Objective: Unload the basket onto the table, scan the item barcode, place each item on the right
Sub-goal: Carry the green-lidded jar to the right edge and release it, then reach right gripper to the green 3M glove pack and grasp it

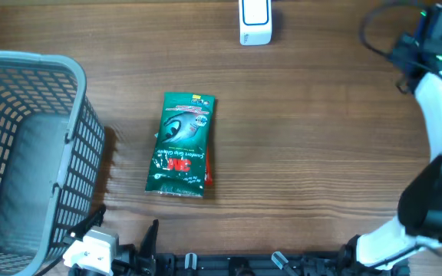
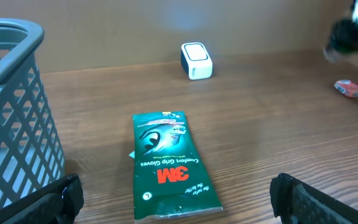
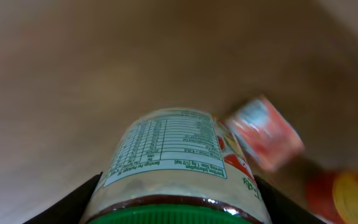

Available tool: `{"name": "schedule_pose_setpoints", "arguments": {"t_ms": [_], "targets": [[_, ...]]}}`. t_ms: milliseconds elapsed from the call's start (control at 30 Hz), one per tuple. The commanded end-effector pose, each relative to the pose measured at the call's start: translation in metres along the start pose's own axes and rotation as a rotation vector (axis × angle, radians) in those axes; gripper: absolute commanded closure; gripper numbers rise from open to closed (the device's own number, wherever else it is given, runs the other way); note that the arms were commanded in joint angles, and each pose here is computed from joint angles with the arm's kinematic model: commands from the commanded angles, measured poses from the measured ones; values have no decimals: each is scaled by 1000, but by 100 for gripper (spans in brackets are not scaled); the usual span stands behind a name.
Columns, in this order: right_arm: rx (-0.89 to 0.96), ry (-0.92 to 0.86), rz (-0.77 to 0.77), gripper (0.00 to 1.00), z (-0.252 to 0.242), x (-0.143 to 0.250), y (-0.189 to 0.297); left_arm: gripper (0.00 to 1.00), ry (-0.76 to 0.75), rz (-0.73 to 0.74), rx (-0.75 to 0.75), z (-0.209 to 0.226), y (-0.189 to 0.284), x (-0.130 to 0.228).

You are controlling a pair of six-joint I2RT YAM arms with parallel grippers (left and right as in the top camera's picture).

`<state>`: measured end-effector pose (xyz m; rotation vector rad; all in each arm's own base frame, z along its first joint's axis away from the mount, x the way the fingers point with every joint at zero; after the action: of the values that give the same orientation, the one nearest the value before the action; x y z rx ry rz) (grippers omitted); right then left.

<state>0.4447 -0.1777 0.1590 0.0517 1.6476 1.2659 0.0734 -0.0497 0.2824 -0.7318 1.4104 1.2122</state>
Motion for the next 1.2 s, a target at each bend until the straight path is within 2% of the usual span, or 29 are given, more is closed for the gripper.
{"name": "schedule_pose_setpoints", "arguments": {"t_ms": [0,67,167,200,233,267,400,500,567,600,667,733,833,900,933,1000,1033,1167], "targets": [[144,-190,98,54,-54,26,-54,0,-15,-10,18,-3,1,0],[193,-204,138,49,-77,40,-81,0,-15,-10,18,-3,1,0],[173,-238,202,49,-89,53,-98,0,-15,-10,18,-3,1,0],[142,-249,209,41,-85,53,-99,0,-15,-10,18,-3,1,0],[88,-258,215,18,-77,48,-97,0,-15,-10,18,-3,1,0],[40,-265,217,0,-68,41,-93,0,-15,-10,18,-3,1,0],[-184,-295,143,0,-30,-26,-36,0,-15,-10,18,-3,1,0],[-303,-290,-46,0,-13,-93,44,0,-15,-10,18,-3,1,0],[-347,-283,-122,0,-7,-110,85,0,-15,-10,18,-3,1,0],[-388,-279,-163,0,0,-115,122,0,-15,-10,18,-3,1,0],[-439,-279,-156,0,13,-109,153,0,-15,-10,18,-3,1,0],[-535,-278,-62,0,38,-87,176,0,-15,-10,18,-3,1,0],[-751,-202,186,0,94,-32,204,0,-15,-10,18,-3,1,0],[-959,-61,423,0,150,32,231,0,-15,-10,18,-3,1,0],[-996,34,498,0,170,66,237,0,-15,-10,18,-3,1,0],[-995,140,598,1,189,116,240,0,-15,-10,18,-3,1,0],[-971,195,688,1,196,153,239,0,-15,-10,18,-3,1,0],[-889,300,985,12,207,267,236,0,-15,-10,18,-3,1,0]]}}
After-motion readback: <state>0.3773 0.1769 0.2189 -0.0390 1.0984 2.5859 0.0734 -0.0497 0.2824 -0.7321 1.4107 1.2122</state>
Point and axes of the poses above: each gripper's point midway between its finger pads, its own y axis back along the fingers, its own z axis along the line the jaws close on, x = y × z, the point moved 2 cm from there along y, back along the fingers, and after that the axes turned 10 degrees about -y, right-handed, at the moved point
